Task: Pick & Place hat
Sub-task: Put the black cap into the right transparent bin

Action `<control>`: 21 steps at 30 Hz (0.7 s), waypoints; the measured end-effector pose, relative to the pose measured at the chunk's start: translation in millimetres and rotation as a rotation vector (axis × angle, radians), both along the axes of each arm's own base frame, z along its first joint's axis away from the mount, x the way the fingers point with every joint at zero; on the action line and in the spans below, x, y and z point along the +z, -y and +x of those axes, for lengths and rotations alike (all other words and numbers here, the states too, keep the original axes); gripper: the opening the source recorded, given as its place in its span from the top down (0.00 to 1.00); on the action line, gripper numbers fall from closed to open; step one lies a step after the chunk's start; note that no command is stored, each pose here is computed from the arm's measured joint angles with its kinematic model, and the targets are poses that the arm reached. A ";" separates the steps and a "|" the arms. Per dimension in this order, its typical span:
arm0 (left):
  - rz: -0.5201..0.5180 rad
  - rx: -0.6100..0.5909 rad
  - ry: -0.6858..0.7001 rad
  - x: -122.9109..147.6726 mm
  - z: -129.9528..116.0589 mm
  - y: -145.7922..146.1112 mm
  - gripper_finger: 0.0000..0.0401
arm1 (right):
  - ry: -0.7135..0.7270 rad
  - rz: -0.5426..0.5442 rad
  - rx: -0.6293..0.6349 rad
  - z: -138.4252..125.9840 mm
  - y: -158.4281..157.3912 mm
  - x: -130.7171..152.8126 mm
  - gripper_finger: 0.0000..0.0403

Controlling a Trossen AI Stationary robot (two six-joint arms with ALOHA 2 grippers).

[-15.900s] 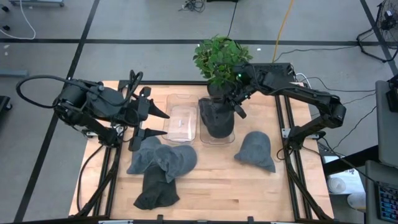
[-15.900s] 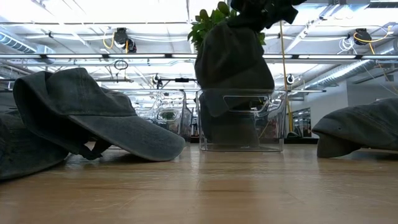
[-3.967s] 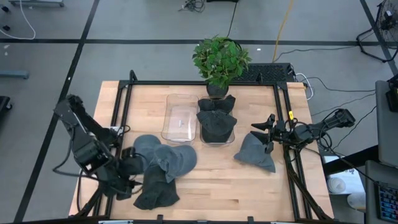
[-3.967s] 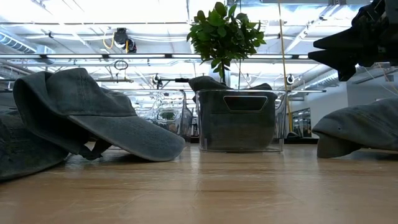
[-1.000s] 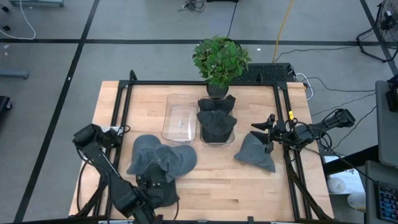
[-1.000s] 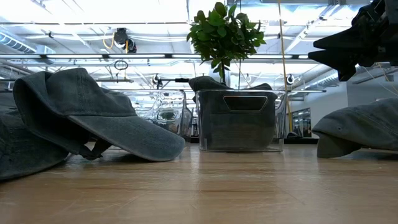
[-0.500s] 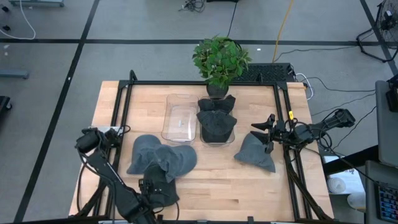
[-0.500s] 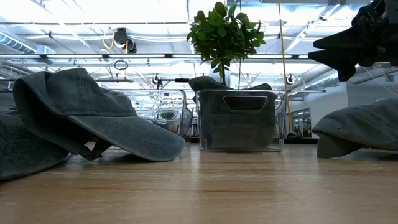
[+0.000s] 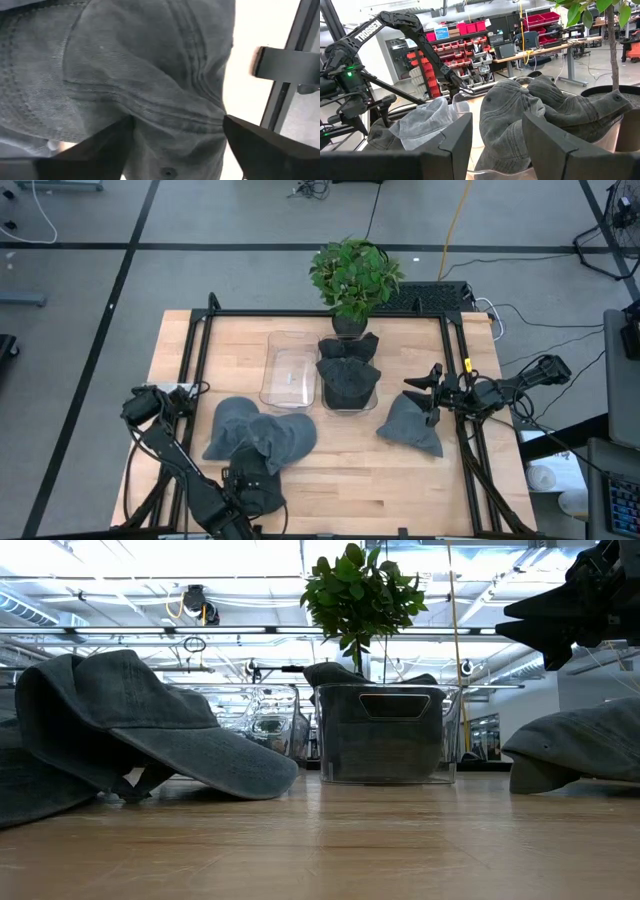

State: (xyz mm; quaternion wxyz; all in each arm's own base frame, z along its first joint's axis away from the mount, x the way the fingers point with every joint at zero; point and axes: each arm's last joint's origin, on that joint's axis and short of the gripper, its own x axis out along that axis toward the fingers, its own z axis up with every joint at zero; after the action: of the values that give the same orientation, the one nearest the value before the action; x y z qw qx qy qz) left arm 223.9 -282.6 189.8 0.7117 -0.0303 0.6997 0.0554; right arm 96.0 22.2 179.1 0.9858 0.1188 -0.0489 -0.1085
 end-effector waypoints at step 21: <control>-0.021 -0.027 0.001 14.1 0.3 -3.8 0.99 | 0.000 0.000 0.000 0.0 0.0 0.0 0.60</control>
State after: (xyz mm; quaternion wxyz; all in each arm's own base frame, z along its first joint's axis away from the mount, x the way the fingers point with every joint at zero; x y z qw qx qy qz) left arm 224.3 -278.8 203.9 0.7123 -0.0283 0.7003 0.0384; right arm 96.0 22.2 179.0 0.9858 0.1188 -0.0487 -0.1085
